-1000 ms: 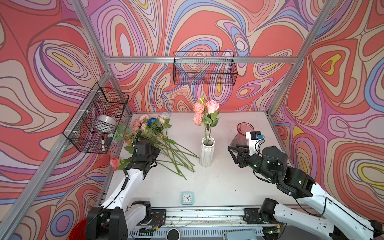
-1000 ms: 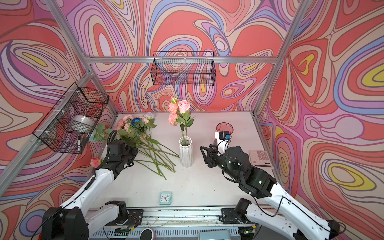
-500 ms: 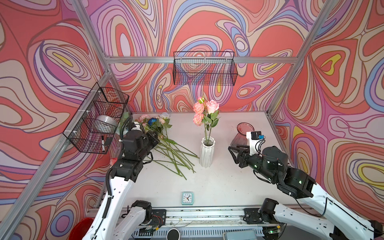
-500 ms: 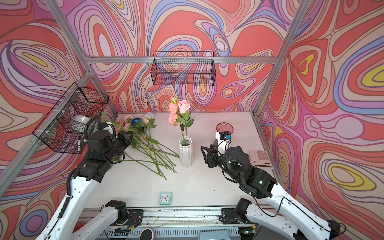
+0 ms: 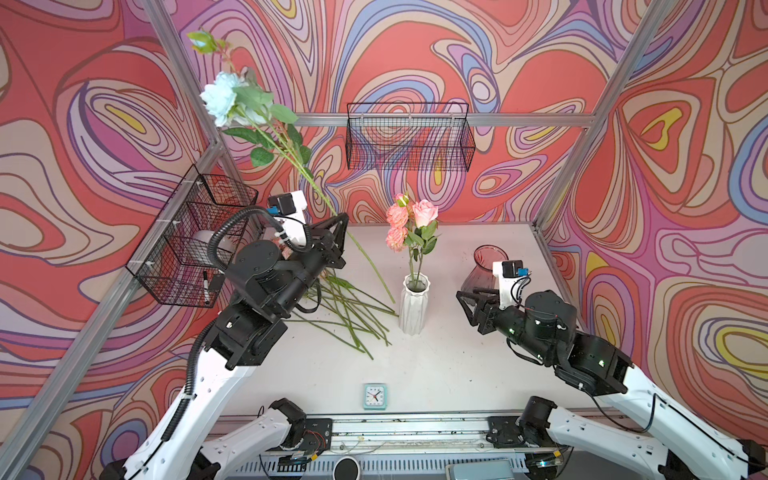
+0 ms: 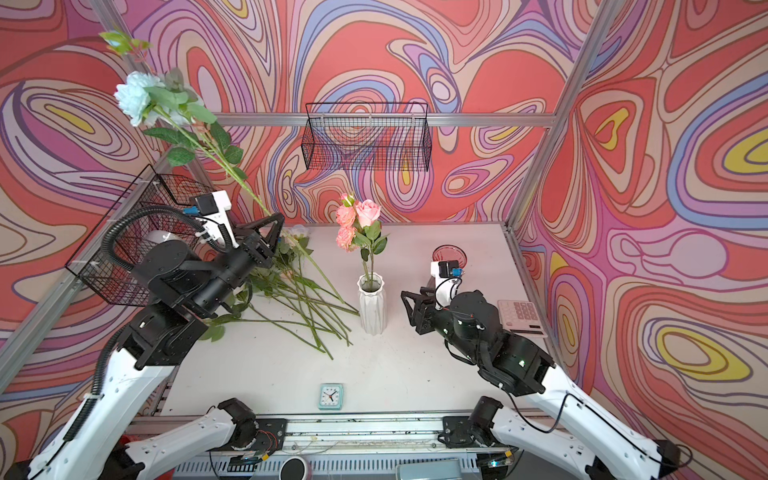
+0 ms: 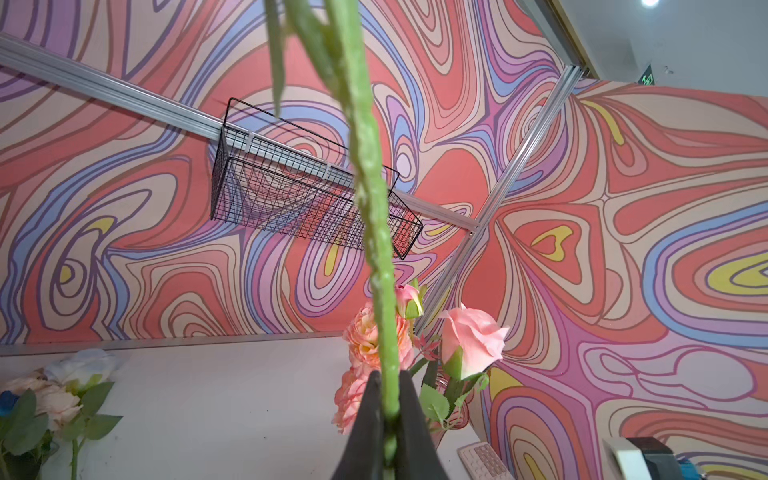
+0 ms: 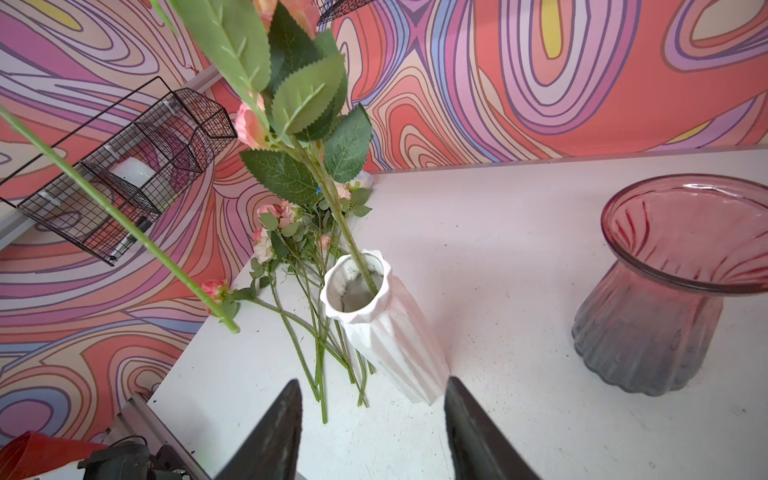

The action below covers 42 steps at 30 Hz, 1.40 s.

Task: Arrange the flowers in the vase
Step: 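Lift the pale blue rose with the left gripper toward the white vase, then lower the pale blue rose stem into the white vase and open the left gripper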

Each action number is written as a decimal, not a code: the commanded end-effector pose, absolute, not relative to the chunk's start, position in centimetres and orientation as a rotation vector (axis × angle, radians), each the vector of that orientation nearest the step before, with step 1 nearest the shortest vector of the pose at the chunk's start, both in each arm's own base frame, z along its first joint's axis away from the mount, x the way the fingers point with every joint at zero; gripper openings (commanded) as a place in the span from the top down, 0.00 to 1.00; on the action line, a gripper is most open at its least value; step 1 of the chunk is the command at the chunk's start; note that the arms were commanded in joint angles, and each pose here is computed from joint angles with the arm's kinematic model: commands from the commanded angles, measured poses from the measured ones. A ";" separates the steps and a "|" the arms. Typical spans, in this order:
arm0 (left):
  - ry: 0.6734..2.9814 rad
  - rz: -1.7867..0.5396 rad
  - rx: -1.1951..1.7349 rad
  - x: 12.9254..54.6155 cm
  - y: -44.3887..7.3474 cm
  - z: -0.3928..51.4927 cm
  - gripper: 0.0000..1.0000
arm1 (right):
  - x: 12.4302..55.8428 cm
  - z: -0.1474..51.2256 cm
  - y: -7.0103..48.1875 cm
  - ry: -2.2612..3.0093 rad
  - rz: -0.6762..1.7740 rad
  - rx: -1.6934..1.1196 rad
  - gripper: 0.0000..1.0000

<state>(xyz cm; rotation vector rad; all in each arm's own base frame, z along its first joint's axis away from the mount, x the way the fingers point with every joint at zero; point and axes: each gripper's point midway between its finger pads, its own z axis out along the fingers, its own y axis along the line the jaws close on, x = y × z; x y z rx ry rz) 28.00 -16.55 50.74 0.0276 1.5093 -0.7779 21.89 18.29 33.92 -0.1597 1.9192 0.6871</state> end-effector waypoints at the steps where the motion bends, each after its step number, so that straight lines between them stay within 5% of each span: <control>1: 1.422 -0.768 0.113 28.4 -18.1 52.2 1.00 | 21.8 34.7 17.7 1.900 0.676 -0.152 0.44; 17: 1.255 -0.790 0.284 28.7 -24.0 54.2 1.00 | 21.8 34.8 17.5 1.897 0.667 -0.148 0.44; 42: 1.512 -0.645 0.371 30.7 -29.3 40.6 0.95 | 21.4 34.5 16.9 1.895 0.668 -0.132 0.44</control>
